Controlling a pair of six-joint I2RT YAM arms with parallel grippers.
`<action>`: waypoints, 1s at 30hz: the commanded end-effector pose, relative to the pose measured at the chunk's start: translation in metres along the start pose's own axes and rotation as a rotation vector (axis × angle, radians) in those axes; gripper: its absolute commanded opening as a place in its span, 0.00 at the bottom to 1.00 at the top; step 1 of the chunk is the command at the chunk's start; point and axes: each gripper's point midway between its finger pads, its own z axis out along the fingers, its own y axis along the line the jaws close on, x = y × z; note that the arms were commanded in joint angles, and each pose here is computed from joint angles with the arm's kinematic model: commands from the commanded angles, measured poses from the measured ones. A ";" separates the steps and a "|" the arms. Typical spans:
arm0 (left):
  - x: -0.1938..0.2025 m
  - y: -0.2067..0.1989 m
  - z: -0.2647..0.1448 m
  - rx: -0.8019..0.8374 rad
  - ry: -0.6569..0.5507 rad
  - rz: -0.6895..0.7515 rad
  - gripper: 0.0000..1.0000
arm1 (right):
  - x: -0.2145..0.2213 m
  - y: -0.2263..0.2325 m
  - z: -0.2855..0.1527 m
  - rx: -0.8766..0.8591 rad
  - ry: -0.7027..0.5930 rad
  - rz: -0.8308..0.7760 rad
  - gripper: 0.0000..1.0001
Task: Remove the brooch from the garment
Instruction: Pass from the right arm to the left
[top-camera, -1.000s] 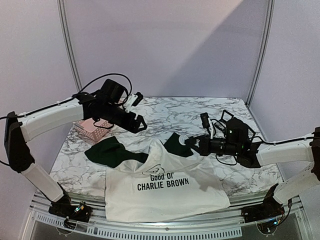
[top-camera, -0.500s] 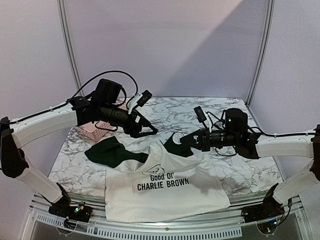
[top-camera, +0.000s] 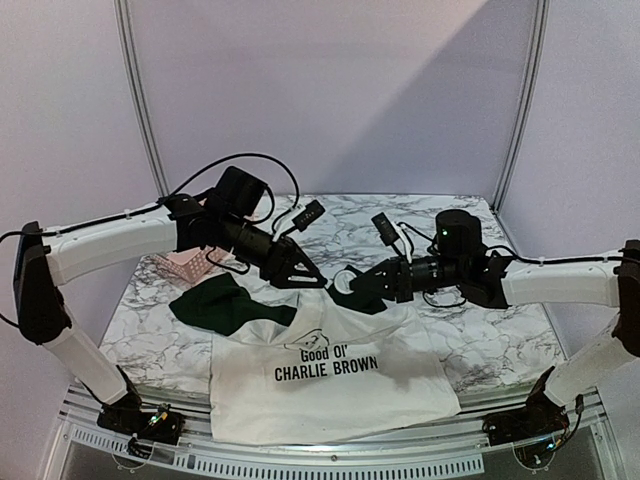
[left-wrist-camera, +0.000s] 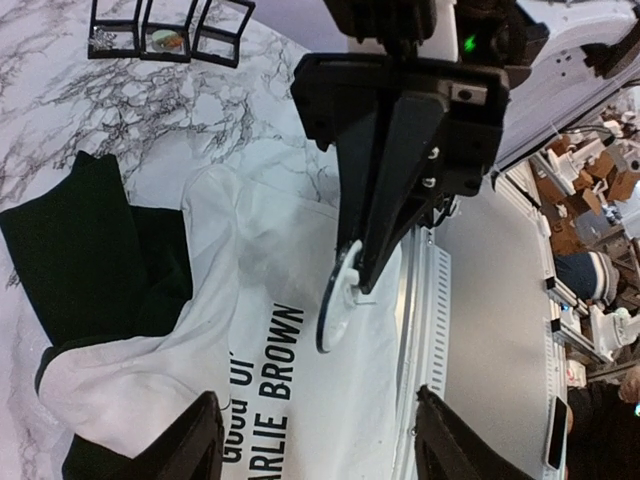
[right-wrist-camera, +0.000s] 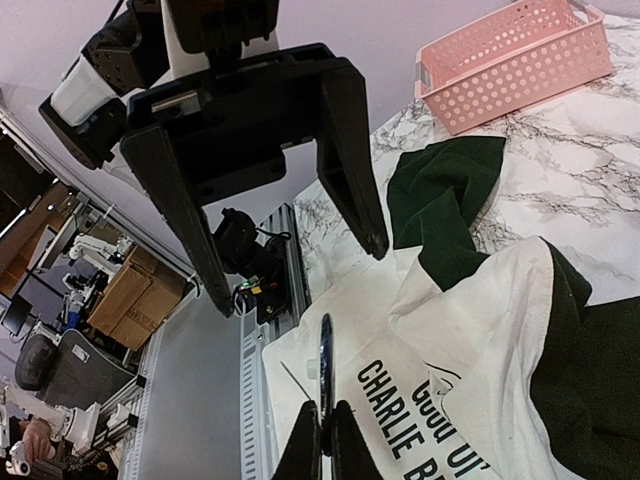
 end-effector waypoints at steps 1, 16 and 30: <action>0.005 -0.007 0.008 0.037 0.039 -0.016 0.63 | -0.001 0.005 0.007 -0.024 0.023 -0.012 0.00; 0.011 -0.003 0.019 0.057 0.078 -0.057 0.41 | 0.006 0.006 0.017 -0.045 0.066 -0.008 0.00; 0.015 -0.006 0.027 0.100 0.090 -0.077 0.28 | 0.009 0.007 0.023 -0.055 0.081 -0.010 0.00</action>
